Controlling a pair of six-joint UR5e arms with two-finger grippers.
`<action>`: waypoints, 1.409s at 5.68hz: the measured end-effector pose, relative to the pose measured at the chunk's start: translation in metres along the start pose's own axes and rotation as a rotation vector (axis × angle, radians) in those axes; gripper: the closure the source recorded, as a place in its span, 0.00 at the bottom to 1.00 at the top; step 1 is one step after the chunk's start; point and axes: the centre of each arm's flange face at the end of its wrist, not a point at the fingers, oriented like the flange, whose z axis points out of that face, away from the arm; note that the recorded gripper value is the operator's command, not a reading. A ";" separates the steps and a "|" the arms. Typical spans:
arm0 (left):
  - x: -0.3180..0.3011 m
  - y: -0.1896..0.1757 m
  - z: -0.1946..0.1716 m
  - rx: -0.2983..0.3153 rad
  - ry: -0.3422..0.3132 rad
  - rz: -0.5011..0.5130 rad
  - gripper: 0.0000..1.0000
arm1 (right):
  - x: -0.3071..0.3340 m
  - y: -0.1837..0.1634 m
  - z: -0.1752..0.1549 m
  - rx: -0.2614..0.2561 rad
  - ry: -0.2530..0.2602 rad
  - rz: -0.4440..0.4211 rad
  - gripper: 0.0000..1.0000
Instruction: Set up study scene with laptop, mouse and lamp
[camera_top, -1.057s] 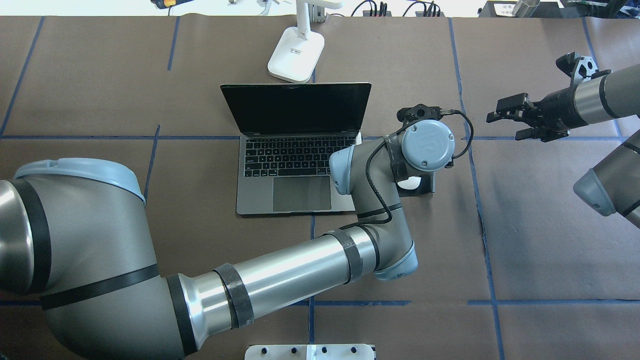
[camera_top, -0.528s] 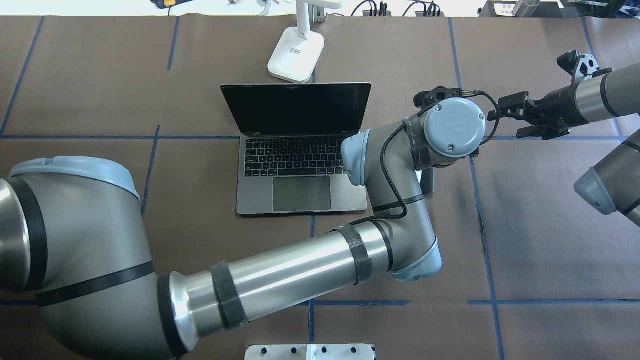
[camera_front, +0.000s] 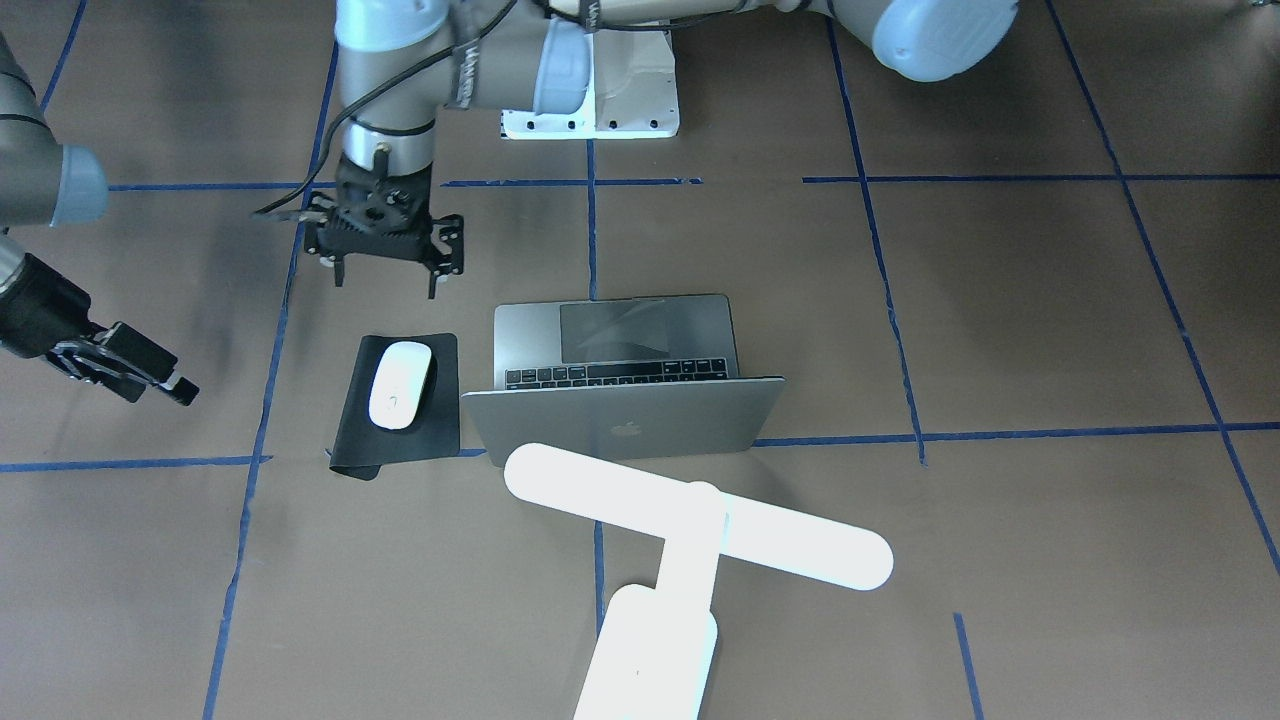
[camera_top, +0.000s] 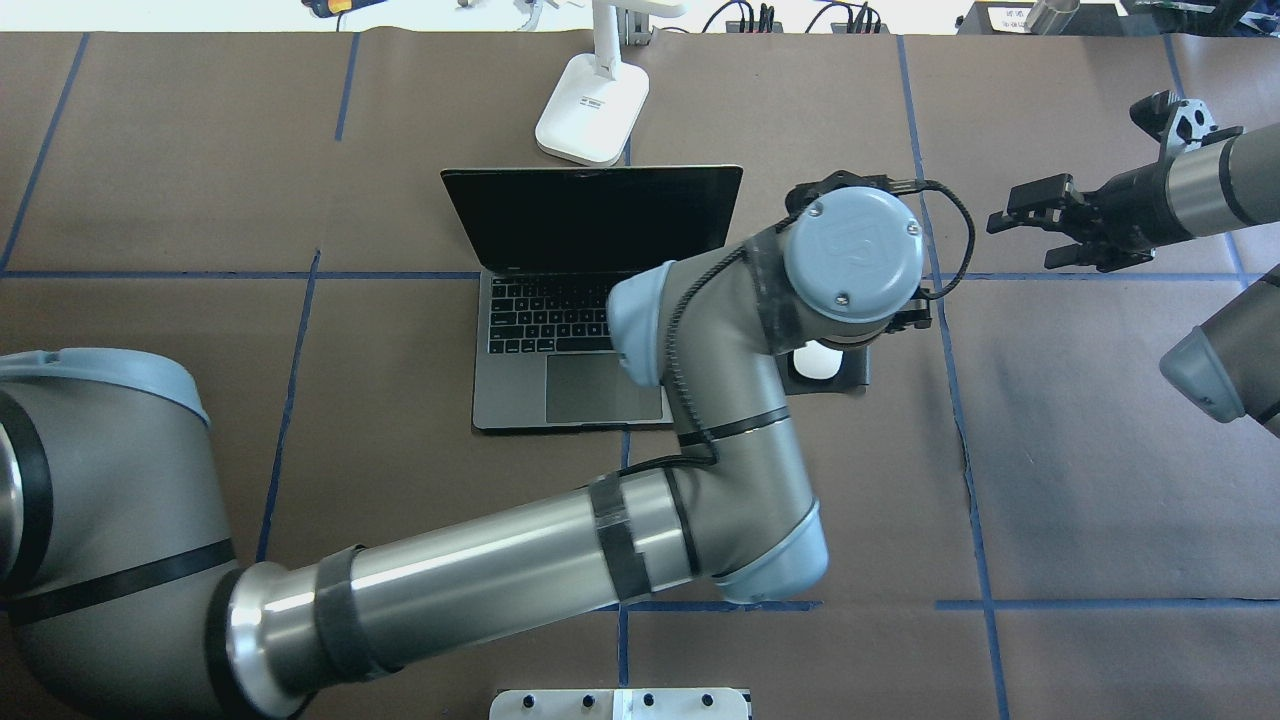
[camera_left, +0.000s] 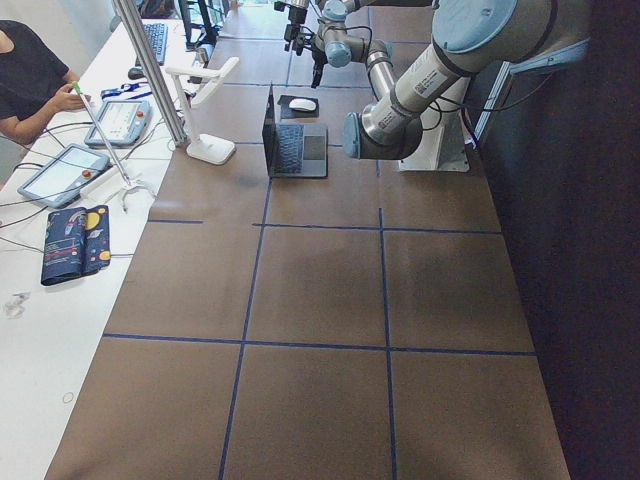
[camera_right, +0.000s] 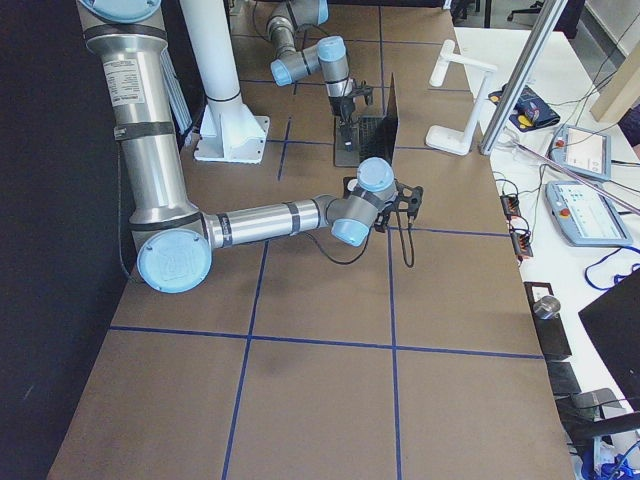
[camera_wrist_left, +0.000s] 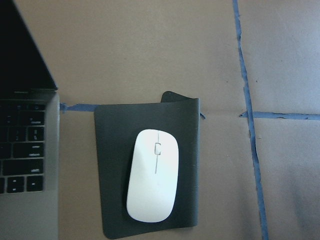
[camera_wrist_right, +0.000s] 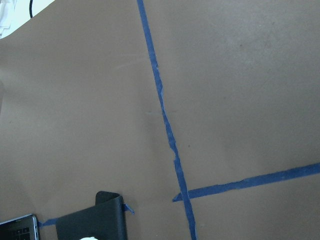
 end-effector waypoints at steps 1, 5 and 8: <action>-0.063 -0.007 -0.024 -0.006 0.006 0.008 0.00 | 0.016 -0.015 -0.020 0.010 0.006 -0.025 0.00; -0.349 -0.075 -0.125 -0.090 -0.133 0.231 0.00 | 0.091 -0.062 -0.095 0.034 0.093 -0.164 0.00; -0.592 -0.127 -0.201 -0.212 -0.255 0.412 0.00 | 0.169 -0.091 -0.144 -0.091 0.263 -0.446 0.00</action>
